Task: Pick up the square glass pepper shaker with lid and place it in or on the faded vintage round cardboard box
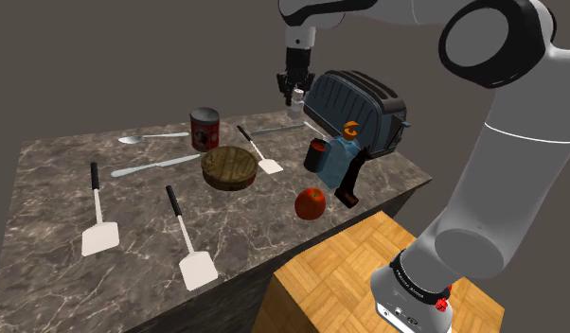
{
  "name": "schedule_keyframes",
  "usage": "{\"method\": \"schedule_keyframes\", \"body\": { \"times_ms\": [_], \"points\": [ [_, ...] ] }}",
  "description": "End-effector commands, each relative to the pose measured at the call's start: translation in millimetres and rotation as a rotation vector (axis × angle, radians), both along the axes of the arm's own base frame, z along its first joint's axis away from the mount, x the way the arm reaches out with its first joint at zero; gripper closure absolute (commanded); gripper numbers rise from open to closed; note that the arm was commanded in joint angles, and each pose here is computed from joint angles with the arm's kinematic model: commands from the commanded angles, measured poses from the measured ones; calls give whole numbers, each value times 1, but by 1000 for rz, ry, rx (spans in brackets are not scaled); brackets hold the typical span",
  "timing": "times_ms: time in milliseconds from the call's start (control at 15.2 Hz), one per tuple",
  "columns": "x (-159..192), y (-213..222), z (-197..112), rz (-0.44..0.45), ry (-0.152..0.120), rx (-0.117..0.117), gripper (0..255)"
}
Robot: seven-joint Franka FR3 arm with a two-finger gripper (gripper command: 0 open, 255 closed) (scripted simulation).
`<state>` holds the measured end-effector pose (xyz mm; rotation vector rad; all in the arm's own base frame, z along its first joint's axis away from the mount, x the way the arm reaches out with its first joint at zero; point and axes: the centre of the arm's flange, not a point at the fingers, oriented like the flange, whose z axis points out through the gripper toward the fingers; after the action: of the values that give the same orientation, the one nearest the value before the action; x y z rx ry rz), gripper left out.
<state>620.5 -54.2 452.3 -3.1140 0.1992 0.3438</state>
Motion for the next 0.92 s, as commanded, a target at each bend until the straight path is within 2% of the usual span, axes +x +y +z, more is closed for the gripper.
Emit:
{"method": "schedule_keyframes", "body": {
  "times_ms": [0, 858],
  "points": [
    [-3, 25, 2, -1, 0, 0, 255],
    [-21, 195, 8, -1, 0, 0, 255]
  ]
}}
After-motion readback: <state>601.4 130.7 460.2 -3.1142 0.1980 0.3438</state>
